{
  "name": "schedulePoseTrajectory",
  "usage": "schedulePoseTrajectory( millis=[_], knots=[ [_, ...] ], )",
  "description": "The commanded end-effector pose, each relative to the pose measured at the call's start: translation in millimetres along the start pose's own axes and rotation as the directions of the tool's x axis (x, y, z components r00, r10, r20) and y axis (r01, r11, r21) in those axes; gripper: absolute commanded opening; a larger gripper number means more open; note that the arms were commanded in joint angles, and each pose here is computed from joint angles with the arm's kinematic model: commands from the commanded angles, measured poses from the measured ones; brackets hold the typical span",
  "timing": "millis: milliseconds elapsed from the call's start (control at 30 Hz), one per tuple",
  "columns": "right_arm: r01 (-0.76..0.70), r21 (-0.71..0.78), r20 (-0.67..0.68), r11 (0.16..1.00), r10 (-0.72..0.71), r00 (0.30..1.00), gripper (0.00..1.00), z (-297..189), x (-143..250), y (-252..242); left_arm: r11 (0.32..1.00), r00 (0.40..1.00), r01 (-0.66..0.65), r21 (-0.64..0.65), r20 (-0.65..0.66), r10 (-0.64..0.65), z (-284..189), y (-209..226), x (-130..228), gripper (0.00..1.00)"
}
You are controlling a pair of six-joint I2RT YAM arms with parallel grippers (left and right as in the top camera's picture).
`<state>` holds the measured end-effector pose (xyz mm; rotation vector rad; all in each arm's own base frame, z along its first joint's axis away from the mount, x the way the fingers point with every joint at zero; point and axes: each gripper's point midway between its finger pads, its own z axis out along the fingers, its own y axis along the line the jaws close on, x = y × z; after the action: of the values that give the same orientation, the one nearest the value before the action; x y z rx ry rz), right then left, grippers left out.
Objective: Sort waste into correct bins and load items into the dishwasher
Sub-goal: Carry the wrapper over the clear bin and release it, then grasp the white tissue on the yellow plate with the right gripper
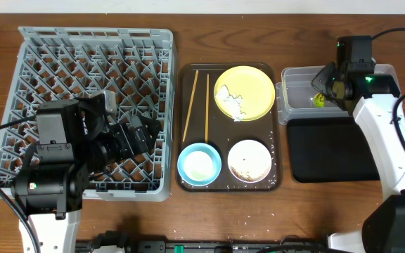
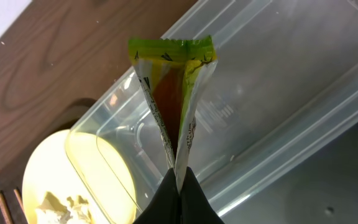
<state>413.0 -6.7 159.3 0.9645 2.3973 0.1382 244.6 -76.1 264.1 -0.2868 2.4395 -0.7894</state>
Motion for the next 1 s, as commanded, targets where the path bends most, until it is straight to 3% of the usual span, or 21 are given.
schedulePoseTrajectory(
  millis=[0,167,333,400,433,467,567,633,733,767,833,967],
  knots=[
    [-0.047,0.022,-0.011,0.999,0.047,0.999,0.01,13,2,-5,1.000,1.000,-0.010,0.014,0.012,0.010,-5,-5,-3,0.98],
    [-0.082,-0.008,-0.031,0.997,0.082,0.996,0.01,46,4,7,1.000,1.000,-0.010,0.014,0.012,0.010,-5,-5,-3,0.98],
    [-0.028,-0.024,-0.017,0.999,0.027,0.999,0.02,75,3,14,1.000,1.000,-0.010,0.014,0.012,0.010,-5,-5,-3,0.98],
    [0.021,-0.034,-0.021,0.999,-0.021,1.000,0.20,76,4,16,1.000,1.000,-0.010,0.014,0.012,0.010,-5,-5,-3,0.98],
    [0.074,-0.057,-0.015,0.996,-0.075,0.997,0.38,74,2,21,1.000,1.000,-0.010,0.014,0.012,0.010,-5,-5,-3,0.98],
    [0.136,-0.082,-0.003,0.987,-0.137,0.991,0.47,68,-2,27,1.000,1.000,-0.010,0.014,0.012,0.010,-5,-5,-3,0.98],
    [0.283,-0.152,0.054,0.947,-0.278,0.959,0.53,40,-9,47,1.000,1.000,-0.010,0.014,0.012,0.010,-5,-5,-3,0.98],
    [0.494,-0.370,0.130,0.787,-0.483,0.866,0.50,-6,10,96,1.000,1.000,-0.010,0.014,0.012,0.010,-5,-5,-3,0.98],
    [0.635,-0.511,0.209,0.580,-0.632,0.746,0.49,-40,48,132,1.000,1.000,-0.010,0.014,0.012,0.010,-5,-5,-3,0.98],
    [0.705,-0.550,0.245,0.448,-0.720,0.649,0.48,-51,83,149,1.000,1.000,-0.010,0.014,0.012,0.010,-5,-5,-3,0.98],
    [0.761,-0.541,0.260,0.358,-0.790,0.556,0.48,-47,115,159,1.000,1.000,-0.010,0.014,0.012,0.010,-5,-5,-3,0.98],
    [0.839,-0.427,0.213,0.336,-0.865,0.455,0.51,-5,157,167,1.000,1.000,-0.010,0.014,0.012,0.010,-5,-5,-3,0.98]
  ],
)
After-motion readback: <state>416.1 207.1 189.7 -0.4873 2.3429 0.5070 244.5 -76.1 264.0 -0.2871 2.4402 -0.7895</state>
